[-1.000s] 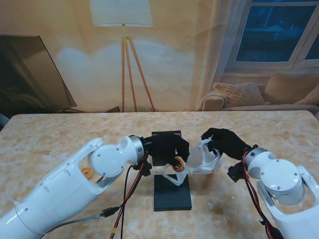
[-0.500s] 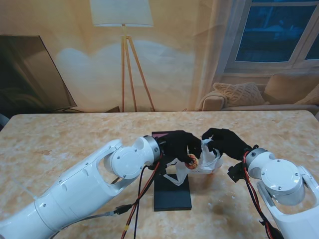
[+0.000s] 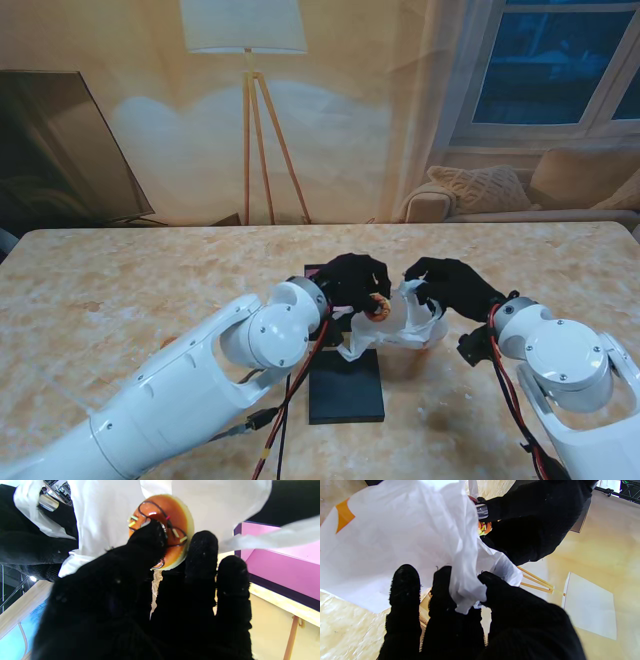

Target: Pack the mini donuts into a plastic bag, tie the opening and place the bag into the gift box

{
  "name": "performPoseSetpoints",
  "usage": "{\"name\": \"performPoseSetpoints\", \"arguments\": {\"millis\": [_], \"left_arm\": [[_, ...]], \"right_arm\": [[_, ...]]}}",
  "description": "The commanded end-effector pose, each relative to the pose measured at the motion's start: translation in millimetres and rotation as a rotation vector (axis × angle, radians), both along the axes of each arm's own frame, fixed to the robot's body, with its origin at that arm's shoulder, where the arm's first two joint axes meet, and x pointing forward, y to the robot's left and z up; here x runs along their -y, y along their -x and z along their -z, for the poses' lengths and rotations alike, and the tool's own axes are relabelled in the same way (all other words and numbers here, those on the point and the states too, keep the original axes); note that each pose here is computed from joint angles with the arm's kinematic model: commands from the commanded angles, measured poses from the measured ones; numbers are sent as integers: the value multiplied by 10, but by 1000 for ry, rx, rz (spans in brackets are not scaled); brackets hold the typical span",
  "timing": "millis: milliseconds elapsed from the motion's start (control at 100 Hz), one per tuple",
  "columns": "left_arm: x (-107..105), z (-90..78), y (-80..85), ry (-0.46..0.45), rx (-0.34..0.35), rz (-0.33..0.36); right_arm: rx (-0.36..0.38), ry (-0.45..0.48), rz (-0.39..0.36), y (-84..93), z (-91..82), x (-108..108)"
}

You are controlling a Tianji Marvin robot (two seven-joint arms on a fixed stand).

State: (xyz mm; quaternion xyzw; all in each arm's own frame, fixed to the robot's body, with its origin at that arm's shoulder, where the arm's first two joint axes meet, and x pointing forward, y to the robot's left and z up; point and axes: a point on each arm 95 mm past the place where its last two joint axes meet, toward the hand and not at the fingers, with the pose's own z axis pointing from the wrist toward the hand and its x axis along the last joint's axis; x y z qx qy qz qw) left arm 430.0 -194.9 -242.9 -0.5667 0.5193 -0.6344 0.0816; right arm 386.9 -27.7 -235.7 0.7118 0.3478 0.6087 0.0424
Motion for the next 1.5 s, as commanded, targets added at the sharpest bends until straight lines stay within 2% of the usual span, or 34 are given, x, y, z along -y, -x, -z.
{"name": "performPoseSetpoints", "arguments": {"millis": [0, 420, 810, 940, 1120, 1290, 1490], "left_arm": [[95, -4, 50, 12, -26, 18], [245, 2, 135, 7, -68, -49], [243, -65, 235, 7, -119, -116], [214, -53, 260, 5, -82, -133], [178, -39, 288, 29, -19, -117], [182, -16, 299, 35, 12, -111], [223, 0, 244, 33, -3, -135]], "right_arm": [[-19, -8, -16, 25, 36, -40], [-21, -17, -14, 17, 34, -56], [-16, -16, -9, 3, 47, -72], [-14, -20, -3, -1, 45, -83], [-14, -23, 4, -6, 34, -91], [-17, -36, 6, -7, 22, -101], [-26, -56, 0, -3, 8, -108]]}}
